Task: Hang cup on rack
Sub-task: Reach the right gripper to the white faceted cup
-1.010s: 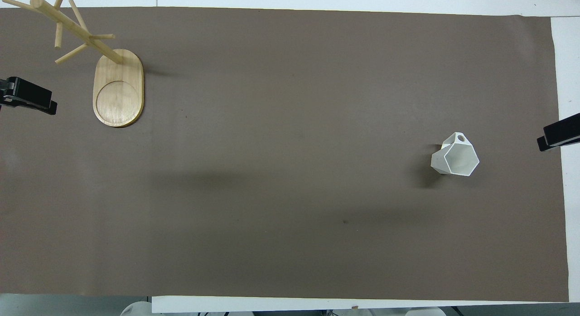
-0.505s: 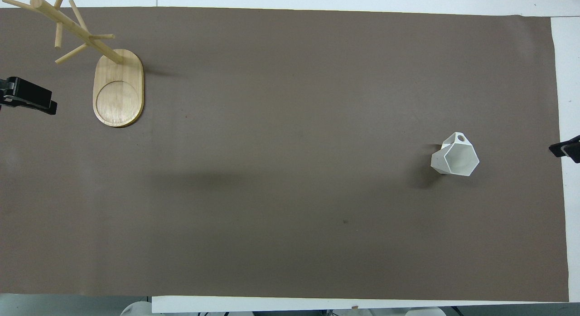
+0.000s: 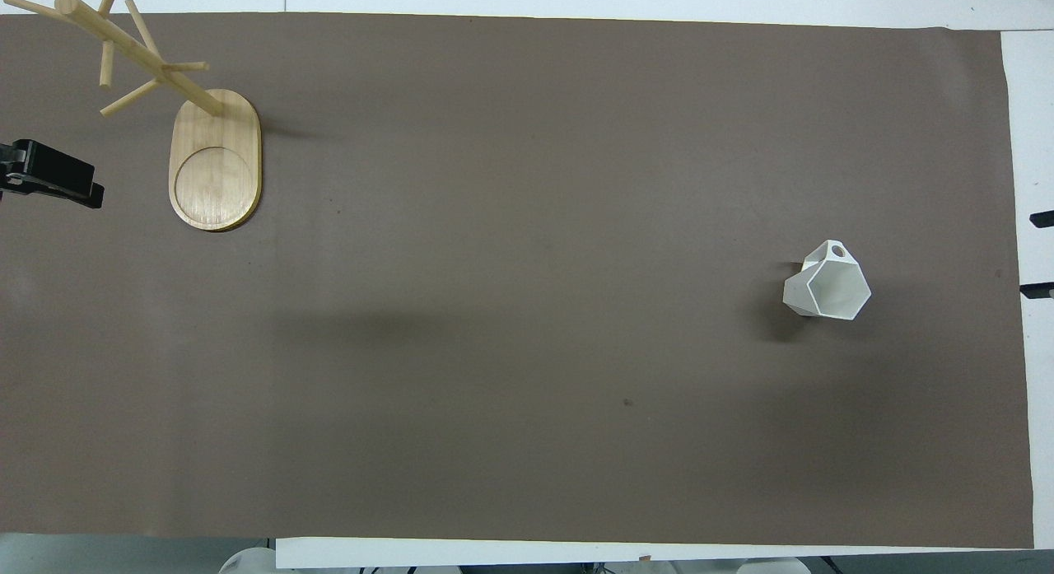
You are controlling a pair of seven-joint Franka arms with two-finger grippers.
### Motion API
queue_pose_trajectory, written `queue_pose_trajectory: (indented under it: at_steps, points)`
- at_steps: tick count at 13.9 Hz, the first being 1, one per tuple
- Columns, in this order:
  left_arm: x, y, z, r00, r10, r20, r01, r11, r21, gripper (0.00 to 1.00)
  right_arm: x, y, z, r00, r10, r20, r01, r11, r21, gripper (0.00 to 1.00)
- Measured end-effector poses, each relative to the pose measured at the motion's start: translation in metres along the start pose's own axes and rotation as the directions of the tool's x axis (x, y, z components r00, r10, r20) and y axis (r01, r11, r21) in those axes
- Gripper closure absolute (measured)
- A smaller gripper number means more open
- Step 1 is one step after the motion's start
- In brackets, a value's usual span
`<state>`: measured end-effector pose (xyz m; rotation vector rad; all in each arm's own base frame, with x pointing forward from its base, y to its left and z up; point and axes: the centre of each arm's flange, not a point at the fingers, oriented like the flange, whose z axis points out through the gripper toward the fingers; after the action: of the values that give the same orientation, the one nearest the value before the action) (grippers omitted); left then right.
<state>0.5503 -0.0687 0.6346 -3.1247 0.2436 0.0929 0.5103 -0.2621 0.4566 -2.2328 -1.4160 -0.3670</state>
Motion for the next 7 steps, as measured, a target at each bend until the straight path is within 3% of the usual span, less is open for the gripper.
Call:
queue_pose_trajectory:
  at_steps: [2, 5, 7]
  points:
    - [0.000, 0.000, 0.000, 1.000, 0.000, 0.000, 0.000, 1.000, 0.000, 0.00, -0.053, 0.015, 0.041, 0.985, -0.056, -0.162, 0.062, 0.997, 0.034, 0.00]
    - [0.000, 0.000, 0.000, 1.000, 0.000, 0.000, 0.000, 1.000, 0.000, 0.00, -0.102, 0.023, 0.118, 0.907, -0.163, -0.388, 0.192, 0.981, 0.037, 0.00]
    - [0.000, 0.000, 0.000, 1.000, 0.000, 0.000, 0.000, 1.000, 0.000, 0.00, -0.111, 0.019, 0.159, 0.858, -0.202, -0.472, 0.246, 0.969, 0.031, 0.00]
